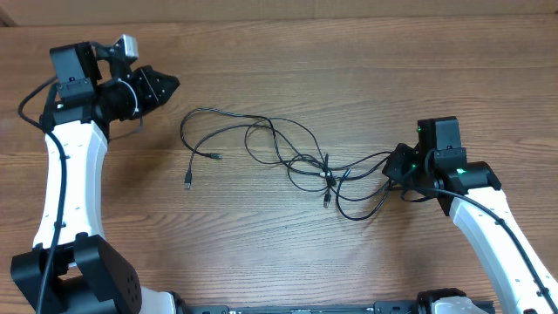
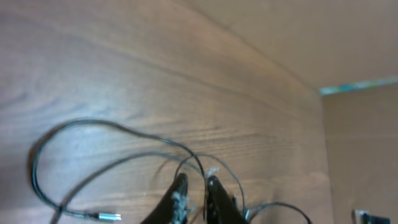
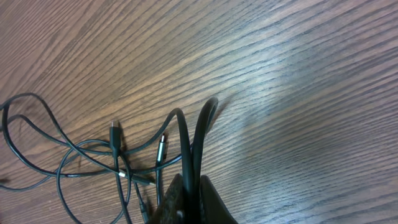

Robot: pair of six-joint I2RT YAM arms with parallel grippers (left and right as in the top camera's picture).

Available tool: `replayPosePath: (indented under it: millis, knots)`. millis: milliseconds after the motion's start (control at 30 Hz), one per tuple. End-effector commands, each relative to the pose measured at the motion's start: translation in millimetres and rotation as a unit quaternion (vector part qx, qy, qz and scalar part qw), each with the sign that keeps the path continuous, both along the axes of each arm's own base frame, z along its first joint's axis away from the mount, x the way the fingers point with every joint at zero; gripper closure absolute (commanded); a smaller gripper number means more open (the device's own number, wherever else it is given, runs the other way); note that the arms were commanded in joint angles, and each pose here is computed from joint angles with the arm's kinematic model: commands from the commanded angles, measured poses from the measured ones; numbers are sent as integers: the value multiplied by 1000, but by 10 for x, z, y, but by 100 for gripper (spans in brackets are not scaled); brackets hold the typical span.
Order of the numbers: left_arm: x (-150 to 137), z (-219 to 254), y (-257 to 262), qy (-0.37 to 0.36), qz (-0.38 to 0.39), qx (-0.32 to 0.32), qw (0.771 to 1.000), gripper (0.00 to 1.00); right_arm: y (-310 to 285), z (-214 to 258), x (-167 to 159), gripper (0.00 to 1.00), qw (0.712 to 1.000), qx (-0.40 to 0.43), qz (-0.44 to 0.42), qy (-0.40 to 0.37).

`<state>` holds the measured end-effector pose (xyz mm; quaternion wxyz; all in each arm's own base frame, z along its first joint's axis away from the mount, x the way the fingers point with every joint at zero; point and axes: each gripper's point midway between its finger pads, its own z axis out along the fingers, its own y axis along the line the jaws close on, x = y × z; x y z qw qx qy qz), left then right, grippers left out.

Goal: Untangle cables

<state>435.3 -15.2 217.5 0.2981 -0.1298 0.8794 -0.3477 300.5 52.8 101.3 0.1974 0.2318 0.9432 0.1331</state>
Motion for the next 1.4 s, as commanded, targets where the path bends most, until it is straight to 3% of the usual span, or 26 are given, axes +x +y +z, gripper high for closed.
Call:
replayPosePath:
  millis: [0, 133, 267, 400, 733, 1100, 1367]
  knots:
    - [-84, 59, -219, 1, -29, 14, 999, 79, 105, 135, 86, 96, 999, 26, 15, -19]
    - [-240, -107, -669, 15, -109, 45, 993, 65, 403, 265, 123, 96, 990, 83, 98, -49]
    - [-388, -357, -1091, 51, -160, 82, 982, 52, 901, 625, 94, 96, 942, 182, 252, -126]
    - [-530, -623, -1533, 81, -216, 94, 969, 48, 1104, 965, 165, 96, 903, 231, 305, -196]
    - [-868, -1348, -2256, 163, -302, 98, 934, 42, 1167, 1657, 370, 96, 869, 228, 328, -291]
    - [-993, -1710, -2630, 194, -328, 76, 921, 35, 1166, 1644, 351, 96, 873, 234, 323, -280]
    - [-916, -1860, -2484, 190, -301, 146, 923, 35, 1168, 1690, 379, 96, 873, 240, 315, -284]
